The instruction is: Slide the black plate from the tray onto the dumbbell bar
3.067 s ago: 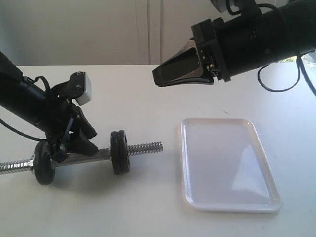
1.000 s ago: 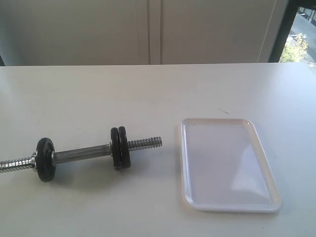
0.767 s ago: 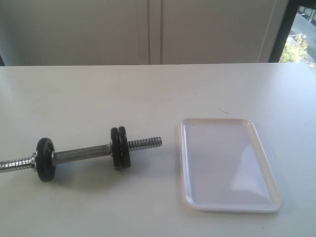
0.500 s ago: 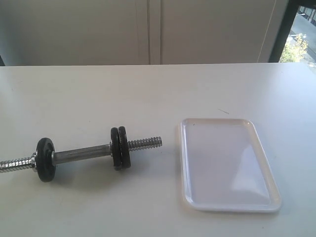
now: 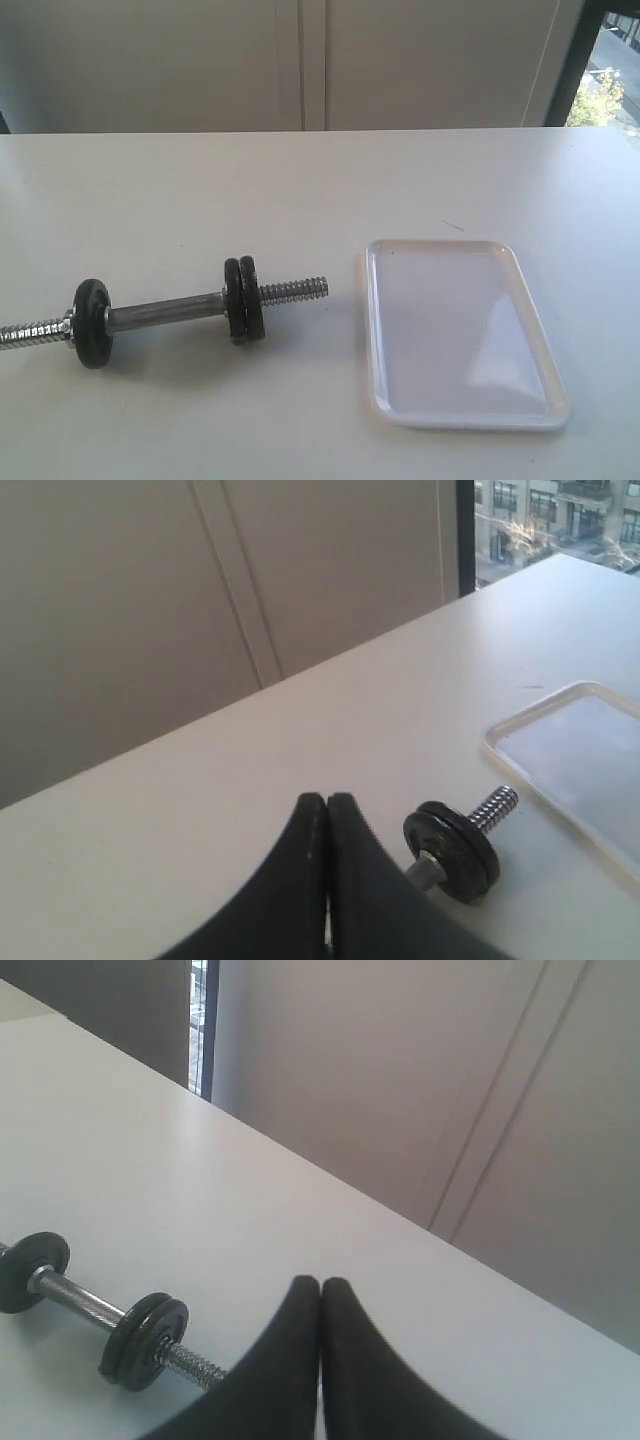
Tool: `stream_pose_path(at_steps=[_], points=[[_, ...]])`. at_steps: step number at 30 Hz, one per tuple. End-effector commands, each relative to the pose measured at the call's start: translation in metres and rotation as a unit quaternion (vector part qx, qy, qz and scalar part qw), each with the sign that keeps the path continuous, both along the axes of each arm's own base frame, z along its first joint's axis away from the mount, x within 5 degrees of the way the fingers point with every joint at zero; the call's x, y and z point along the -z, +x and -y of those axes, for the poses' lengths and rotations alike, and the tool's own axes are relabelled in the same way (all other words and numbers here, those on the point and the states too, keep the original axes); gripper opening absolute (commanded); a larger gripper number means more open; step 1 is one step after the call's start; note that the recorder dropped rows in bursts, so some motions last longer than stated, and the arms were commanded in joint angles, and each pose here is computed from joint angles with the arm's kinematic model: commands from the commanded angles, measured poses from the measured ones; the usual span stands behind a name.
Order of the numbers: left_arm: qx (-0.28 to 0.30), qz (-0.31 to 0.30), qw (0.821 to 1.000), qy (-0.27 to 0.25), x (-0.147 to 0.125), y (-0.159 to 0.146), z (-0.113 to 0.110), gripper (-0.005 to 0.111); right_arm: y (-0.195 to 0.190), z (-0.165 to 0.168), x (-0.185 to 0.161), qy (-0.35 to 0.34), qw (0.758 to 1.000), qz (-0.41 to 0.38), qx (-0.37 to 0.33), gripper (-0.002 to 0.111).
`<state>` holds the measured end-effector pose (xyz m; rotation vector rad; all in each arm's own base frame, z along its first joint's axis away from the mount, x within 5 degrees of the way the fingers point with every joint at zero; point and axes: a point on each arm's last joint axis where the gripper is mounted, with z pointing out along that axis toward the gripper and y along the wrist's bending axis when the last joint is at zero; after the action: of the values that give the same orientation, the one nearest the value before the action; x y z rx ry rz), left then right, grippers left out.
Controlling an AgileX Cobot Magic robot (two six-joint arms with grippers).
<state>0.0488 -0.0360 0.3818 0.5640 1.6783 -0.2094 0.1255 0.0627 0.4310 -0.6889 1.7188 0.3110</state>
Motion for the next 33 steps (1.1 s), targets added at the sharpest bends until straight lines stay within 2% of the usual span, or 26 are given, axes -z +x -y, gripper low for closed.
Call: stream_pose_path(at_steps=[1,5,9,14,16,21,24,28,30,33], points=[[-0.013,0.041,0.999,0.018,0.007,-0.020,-0.004,0.000,-0.001,0.002,0.000,0.002,1.000,0.004,0.008,0.000],[-0.034,0.071,0.995,0.064,0.033,-0.027,-0.007,0.000,-0.001,0.002,0.000,0.002,1.000,0.004,0.008,0.000],[-0.086,0.105,0.990,0.040,0.063,-0.022,-0.013,0.000,-0.001,0.002,0.000,0.002,1.000,0.004,0.008,0.000],[-0.131,0.160,0.977,-0.050,0.092,-0.019,-0.020,0.000,-0.001,0.002,0.000,0.002,1.000,0.004,0.008,0.000],[-0.151,0.161,0.971,-0.092,0.102,-0.013,-0.023,0.000,-0.001,0.002,0.000,0.002,1.000,0.005,0.008,0.000],[-0.219,0.156,0.930,-0.251,0.126,-0.002,-0.038,0.000,-0.001,0.002,-0.001,0.003,1.000,0.008,0.009,0.000],[-0.252,0.141,0.901,-0.324,0.145,0.003,-0.045,0.000,-0.001,0.002,-0.001,0.003,1.000,0.008,0.009,0.000],[-0.275,0.110,0.881,-0.368,0.168,0.007,-0.048,0.000,-0.001,0.002,-0.001,0.003,1.000,0.008,0.009,0.000],[-0.275,0.107,0.869,-0.397,0.167,0.007,-0.048,0.000,-0.001,0.002,-0.001,0.003,1.000,0.008,0.009,0.000],[-0.265,0.091,0.875,-0.396,0.169,0.007,-0.046,0.000,-0.001,0.002,-0.001,0.003,1.000,0.008,0.009,0.000]])
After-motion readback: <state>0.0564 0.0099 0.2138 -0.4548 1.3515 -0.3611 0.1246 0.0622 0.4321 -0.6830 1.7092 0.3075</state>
